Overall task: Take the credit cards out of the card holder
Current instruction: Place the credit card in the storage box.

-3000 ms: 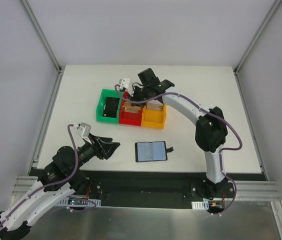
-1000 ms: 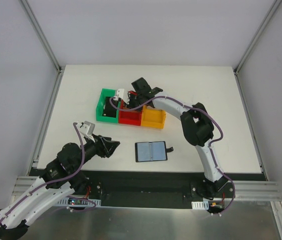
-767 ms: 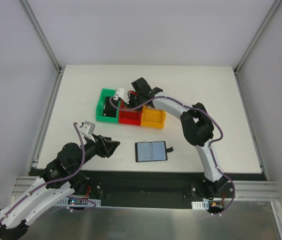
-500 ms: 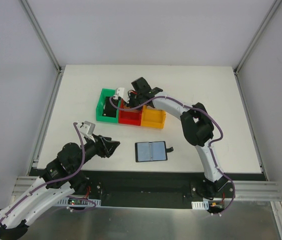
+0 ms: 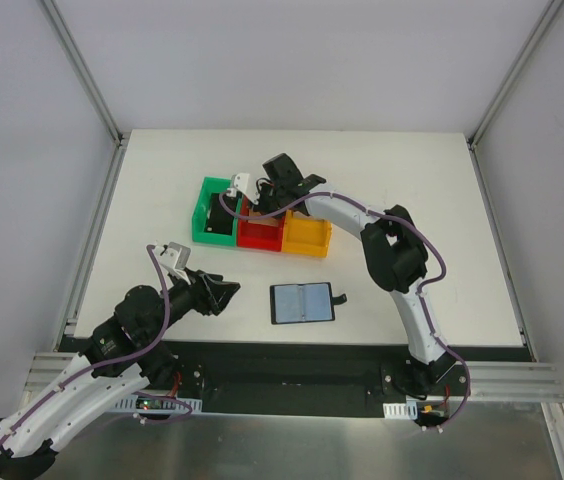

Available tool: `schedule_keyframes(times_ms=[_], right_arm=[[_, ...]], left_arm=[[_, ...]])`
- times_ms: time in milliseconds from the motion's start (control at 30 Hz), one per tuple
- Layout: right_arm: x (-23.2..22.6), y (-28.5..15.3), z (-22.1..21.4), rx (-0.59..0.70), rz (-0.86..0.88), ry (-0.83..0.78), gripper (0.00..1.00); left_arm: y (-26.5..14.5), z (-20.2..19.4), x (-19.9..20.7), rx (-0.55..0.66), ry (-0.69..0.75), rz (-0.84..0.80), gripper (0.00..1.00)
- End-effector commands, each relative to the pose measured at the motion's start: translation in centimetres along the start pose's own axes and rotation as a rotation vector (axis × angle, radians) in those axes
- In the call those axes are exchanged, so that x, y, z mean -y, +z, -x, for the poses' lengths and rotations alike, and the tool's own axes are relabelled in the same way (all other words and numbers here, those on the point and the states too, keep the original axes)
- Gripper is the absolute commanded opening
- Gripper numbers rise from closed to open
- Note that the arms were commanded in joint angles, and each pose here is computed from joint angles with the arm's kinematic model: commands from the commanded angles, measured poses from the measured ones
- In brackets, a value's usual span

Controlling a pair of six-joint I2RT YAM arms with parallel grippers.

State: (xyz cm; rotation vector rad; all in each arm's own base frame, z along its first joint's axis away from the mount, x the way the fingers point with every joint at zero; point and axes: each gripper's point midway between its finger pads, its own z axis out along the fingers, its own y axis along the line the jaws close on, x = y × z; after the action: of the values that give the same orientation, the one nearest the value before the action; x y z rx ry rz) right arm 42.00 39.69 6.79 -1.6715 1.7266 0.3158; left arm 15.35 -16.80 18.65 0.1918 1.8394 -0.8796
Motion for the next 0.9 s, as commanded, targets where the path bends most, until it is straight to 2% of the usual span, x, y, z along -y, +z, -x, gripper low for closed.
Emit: schedule_keyframes(times_ms=[0,433,700,867], right_arm=[[1.9,-2.0,2.8,0.062,-0.076,-0.007,0.23],[4.6,-6.6,5.9,0.118,-0.202,-0.025,0.27],[6.3,-15.2,8.7,0.198,-0.36,0.062,0.3],[1.8,-20.5,9.0,0.327,-0.388,0.148,0.29]], left_arm=[[-0.3,1.5,0.6,0.038,0.003,-0.013,0.57],[-0.4,1.6,0.8,0.043,0.001,-0.019,0.57],[-0.2,1.5,0.5,0.037,-0.01,-0.005,0.57],[0.8,0.7,0.3,0.002,-0.02,0.015,0.58]])
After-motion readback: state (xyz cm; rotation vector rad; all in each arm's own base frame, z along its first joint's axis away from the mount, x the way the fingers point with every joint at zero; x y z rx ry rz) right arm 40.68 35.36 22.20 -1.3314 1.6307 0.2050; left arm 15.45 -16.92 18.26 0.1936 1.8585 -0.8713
